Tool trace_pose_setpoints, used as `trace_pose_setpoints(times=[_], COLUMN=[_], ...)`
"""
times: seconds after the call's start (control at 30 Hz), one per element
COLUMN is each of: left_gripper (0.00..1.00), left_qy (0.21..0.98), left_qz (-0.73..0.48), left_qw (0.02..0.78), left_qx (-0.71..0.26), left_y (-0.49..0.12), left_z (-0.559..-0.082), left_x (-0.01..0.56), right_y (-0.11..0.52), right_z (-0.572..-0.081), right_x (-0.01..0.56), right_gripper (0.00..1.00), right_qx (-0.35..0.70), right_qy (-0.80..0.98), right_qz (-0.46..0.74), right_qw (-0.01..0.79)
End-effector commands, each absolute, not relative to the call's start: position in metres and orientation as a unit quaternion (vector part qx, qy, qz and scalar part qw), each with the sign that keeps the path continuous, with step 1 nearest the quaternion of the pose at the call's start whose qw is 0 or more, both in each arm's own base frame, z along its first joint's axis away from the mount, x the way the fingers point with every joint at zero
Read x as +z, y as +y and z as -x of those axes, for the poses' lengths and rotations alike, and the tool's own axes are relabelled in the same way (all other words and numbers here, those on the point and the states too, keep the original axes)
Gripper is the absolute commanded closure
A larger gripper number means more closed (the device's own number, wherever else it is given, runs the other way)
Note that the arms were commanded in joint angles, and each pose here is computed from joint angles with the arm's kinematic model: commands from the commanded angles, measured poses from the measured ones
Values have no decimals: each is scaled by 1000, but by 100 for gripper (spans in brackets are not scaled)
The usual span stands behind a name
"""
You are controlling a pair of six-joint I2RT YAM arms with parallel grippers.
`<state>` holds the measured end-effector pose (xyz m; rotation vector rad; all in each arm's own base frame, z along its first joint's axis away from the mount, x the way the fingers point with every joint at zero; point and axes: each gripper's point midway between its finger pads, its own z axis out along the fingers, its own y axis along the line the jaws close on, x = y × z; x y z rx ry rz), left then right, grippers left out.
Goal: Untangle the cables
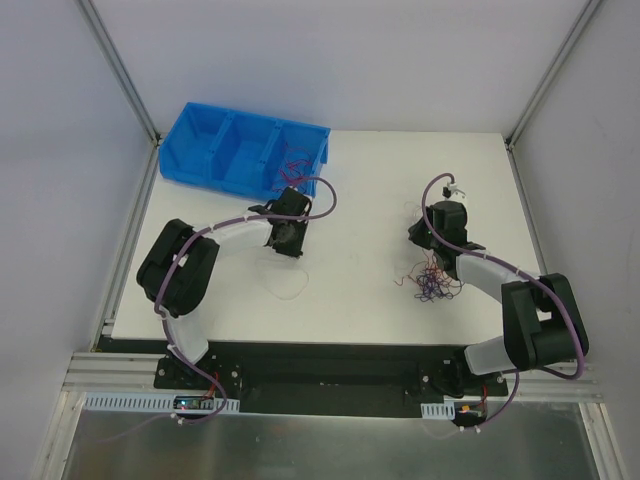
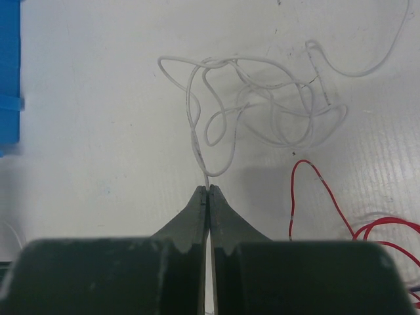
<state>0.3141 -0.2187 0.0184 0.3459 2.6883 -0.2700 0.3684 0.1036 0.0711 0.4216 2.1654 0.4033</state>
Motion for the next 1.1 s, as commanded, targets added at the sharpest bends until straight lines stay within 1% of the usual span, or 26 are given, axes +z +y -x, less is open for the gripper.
trace_pose_setpoints(times=[0.0,0.1,0.13,0.27,0.4,0.5,0.6,0.67,0.73,0.77,0.83,0.9,0.93,0.97,1.03,1.07], left_gripper=[88,99,100,100,100,100,100,100,100,87,53,28,20,16,12,11], left_qy=[972,968,966,954,940,921,893,885,891,895,904,913,918,923,933,939], left_qz=[-122,-117,-117,-127,-112,-93,-66,-71,-76,-74,-61,-49,-49,-46,-40,-32], left_qw=[191,212,223,265,311,370,442,455,438,429,411,393,383,373,348,334], left_qx=[-65,-60,-57,-63,-80,-77,-53,-69,-93,-101,-101,-94,-93,-85,-76,-73], left_y=[-211,-208,-206,-201,-189,-173,-153,-156,-166,-168,-168,-165,-165,-163,-158,-156], left_z=[-308,-311,-312,-322,-339,-358,-379,-380,-375,-372,-369,-369,-368,-369,-367,-366], left_x=[4,17,24,63,118,168,227,245,240,234,218,201,193,183,161,148], right_y=[108,107,108,107,108,108,108,108,108,108,108,108,108,108,108,109], right_z=[-381,-381,-381,-381,-382,-381,-382,-382,-382,-382,-382,-383,-382,-383,-383,-382], right_x=[86,85,86,85,86,85,85,84,85,85,83,85,83,84,84,83], right_gripper=[99,99,99,99,99,99,100,99,99,99,99,99,99,99,99,99], right_qx=[182,182,183,184,186,186,187,187,188,189,190,191,190,190,191,192], right_qy=[856,856,855,856,854,856,855,856,855,855,856,855,857,856,856,857], right_qz=[-171,-172,-171,-171,-171,-171,-172,-172,-173,-172,-172,-173,-172,-172,-173,-172], right_qw=[453,453,454,453,454,452,451,450,451,450,449,449,448,448,448,447])
